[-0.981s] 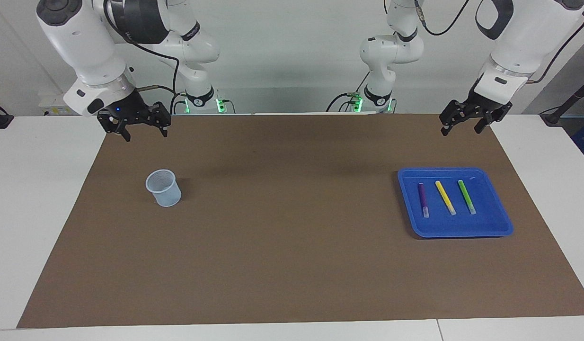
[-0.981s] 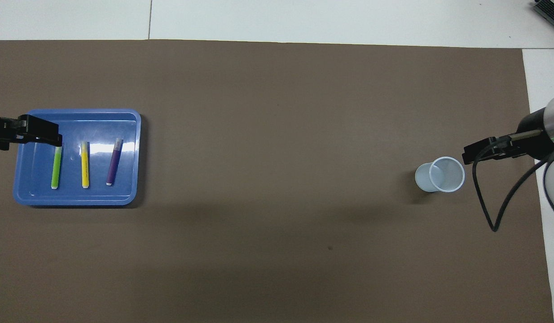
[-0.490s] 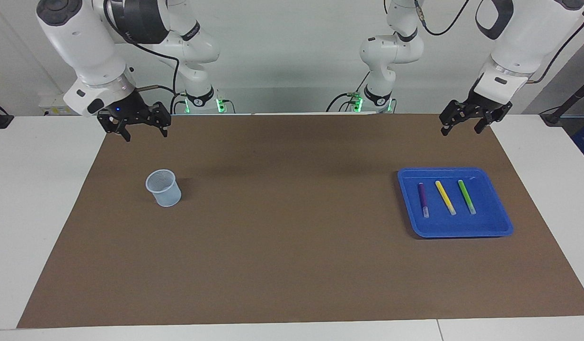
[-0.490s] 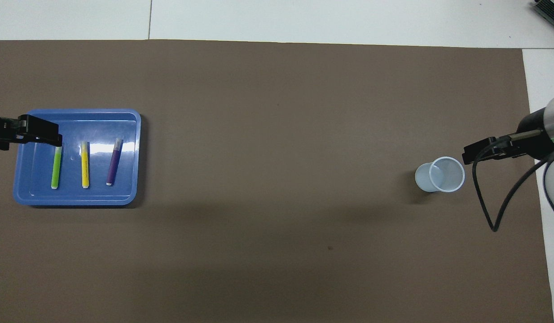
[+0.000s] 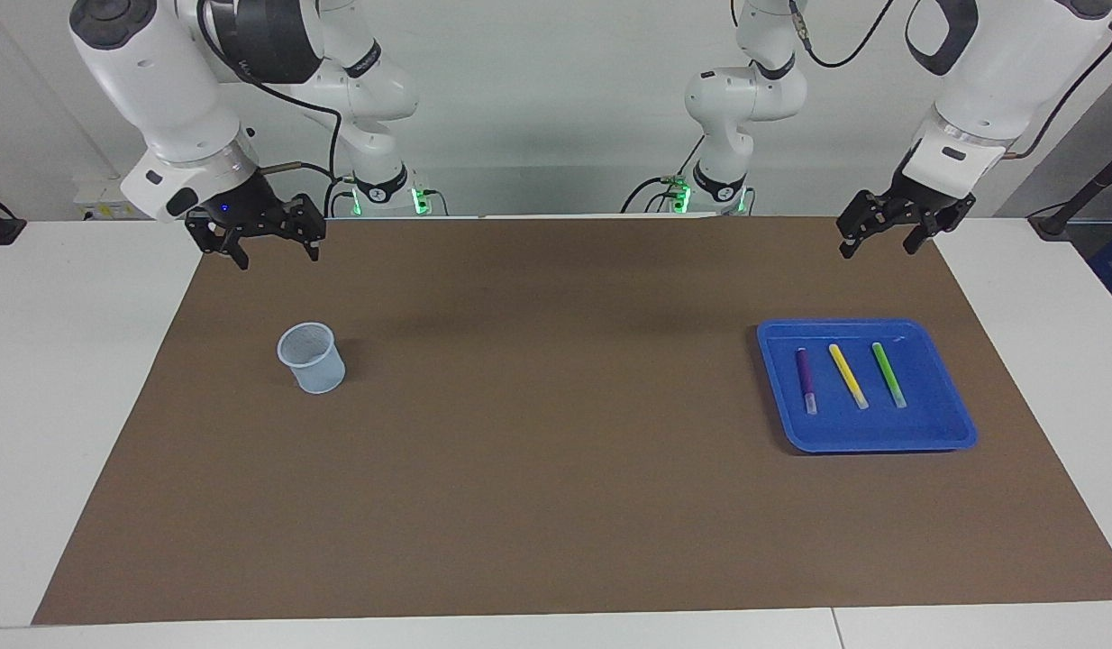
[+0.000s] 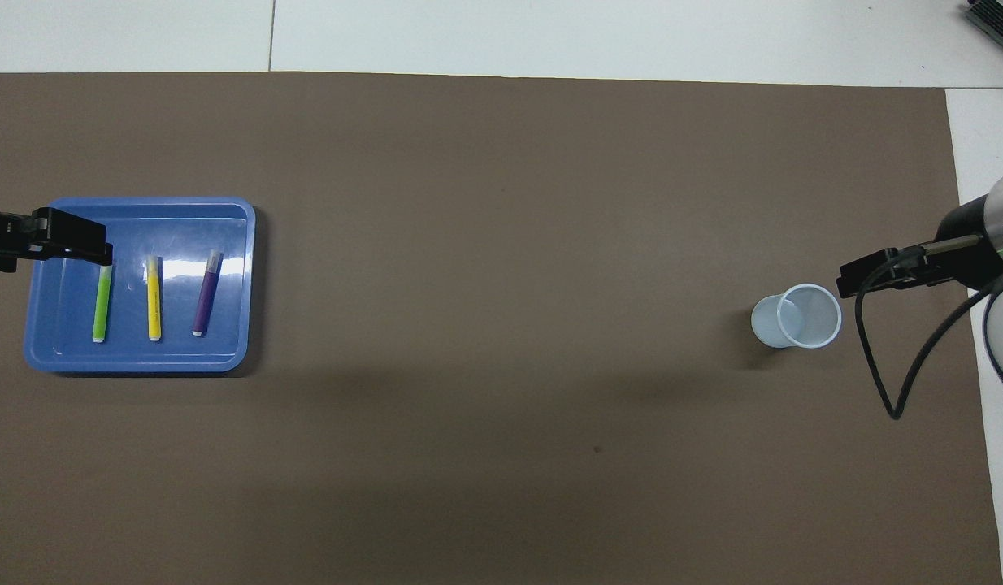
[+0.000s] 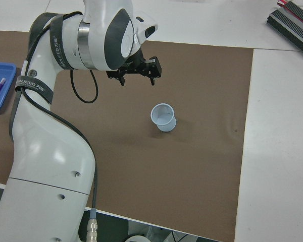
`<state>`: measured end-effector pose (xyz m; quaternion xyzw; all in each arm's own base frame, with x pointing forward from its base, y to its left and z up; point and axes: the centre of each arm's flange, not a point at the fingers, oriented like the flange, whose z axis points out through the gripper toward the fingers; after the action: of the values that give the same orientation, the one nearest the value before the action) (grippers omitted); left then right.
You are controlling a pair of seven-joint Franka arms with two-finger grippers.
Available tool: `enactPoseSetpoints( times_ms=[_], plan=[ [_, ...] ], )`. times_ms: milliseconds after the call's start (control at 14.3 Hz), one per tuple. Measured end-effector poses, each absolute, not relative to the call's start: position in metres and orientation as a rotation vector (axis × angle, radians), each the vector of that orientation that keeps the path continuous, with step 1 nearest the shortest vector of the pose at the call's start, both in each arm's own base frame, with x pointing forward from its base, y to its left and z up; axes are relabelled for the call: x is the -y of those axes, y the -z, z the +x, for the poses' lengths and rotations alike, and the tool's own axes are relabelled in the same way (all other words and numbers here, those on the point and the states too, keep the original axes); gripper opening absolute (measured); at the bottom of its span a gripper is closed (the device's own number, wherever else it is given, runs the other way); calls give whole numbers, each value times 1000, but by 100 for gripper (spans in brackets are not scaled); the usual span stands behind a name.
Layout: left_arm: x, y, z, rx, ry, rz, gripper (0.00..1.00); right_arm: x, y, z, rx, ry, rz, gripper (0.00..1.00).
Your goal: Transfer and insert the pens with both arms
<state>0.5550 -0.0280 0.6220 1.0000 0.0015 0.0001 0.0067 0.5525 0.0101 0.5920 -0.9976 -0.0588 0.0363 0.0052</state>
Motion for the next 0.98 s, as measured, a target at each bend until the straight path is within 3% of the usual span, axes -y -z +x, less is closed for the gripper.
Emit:
enactPoseSetpoints(
  times_ms=[981],
  plan=[
    [20,-622,555,-29,-2,3128,100,-10,-592,552,184,-114,-3124,100]
  ],
)
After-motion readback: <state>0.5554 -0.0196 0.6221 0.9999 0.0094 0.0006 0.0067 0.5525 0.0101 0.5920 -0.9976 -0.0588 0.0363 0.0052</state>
